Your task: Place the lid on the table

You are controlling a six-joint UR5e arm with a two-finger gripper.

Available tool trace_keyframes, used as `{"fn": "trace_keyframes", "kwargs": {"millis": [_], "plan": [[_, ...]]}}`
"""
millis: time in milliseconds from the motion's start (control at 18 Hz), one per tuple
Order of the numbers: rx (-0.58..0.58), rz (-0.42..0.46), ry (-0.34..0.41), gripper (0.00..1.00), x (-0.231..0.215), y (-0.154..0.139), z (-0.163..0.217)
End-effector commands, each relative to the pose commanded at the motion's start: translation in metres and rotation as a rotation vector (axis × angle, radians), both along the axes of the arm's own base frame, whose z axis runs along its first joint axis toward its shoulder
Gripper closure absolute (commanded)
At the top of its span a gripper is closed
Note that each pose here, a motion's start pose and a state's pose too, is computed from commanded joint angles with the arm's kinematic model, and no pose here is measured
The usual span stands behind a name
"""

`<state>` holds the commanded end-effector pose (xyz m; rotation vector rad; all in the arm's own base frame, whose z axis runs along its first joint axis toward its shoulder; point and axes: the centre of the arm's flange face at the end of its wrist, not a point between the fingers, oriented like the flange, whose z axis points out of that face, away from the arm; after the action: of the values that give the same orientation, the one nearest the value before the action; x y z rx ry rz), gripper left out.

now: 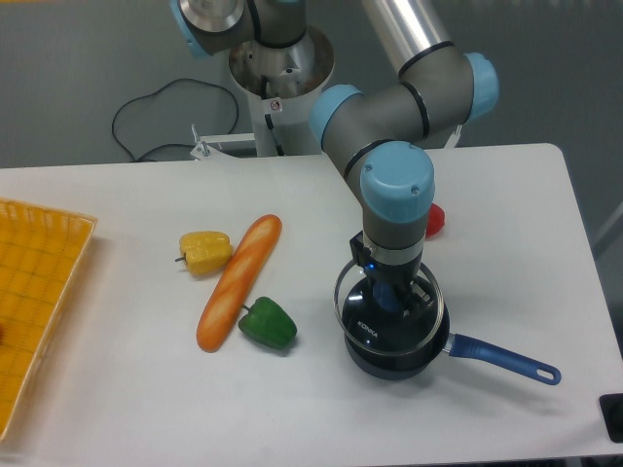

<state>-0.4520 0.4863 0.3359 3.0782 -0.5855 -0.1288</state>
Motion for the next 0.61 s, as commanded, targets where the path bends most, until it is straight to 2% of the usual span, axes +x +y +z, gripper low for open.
{"fn": "trace_keyframes", "kwargs": {"millis": [611], "plan": [[0.013,0.000,0.008,0.64,0.0040,0.0003,0.0084]]}}
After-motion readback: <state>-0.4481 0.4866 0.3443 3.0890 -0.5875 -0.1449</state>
